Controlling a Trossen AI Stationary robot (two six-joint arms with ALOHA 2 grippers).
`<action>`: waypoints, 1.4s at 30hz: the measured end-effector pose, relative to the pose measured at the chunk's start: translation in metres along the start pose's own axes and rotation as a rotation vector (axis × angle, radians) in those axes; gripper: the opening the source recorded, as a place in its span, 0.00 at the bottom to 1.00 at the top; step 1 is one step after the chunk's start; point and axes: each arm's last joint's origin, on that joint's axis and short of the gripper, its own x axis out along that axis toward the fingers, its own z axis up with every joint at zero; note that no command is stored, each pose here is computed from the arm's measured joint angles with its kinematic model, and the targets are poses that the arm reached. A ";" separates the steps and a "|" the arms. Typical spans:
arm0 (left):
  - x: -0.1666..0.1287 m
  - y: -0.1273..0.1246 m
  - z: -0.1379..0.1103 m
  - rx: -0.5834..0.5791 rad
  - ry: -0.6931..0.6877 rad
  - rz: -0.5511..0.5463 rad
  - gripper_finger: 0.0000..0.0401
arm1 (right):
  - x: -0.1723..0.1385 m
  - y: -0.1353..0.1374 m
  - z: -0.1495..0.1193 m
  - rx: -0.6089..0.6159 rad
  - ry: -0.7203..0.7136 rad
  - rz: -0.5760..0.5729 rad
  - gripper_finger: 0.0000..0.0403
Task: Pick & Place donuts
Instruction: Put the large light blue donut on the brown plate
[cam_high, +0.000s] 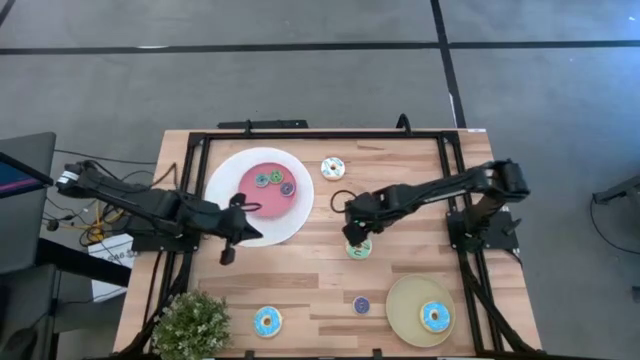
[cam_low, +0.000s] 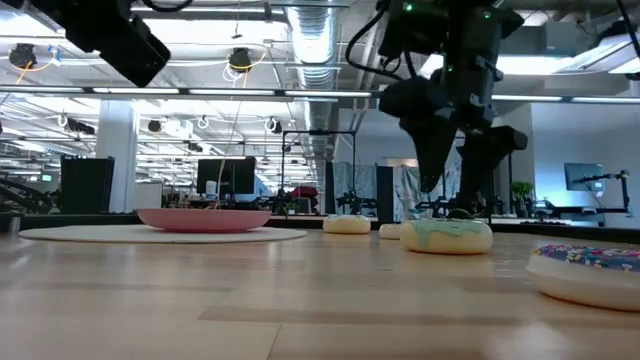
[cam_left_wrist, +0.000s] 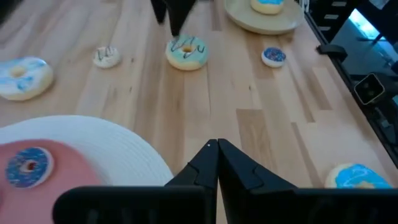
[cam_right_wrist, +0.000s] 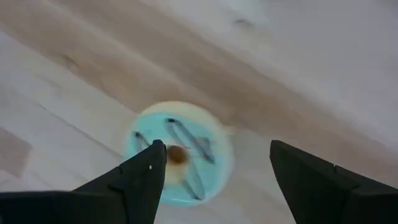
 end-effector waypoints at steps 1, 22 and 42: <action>-0.005 0.001 -0.001 0.007 -0.002 0.001 0.00 | 0.004 0.001 -0.001 0.008 0.014 -0.014 0.69; -0.040 0.010 -0.006 0.001 -0.080 0.075 0.00 | 0.045 0.014 -0.011 0.040 0.071 -0.073 0.60; -0.041 0.011 -0.005 -0.010 -0.087 0.098 0.00 | 0.006 0.018 -0.024 0.003 0.009 0.018 0.38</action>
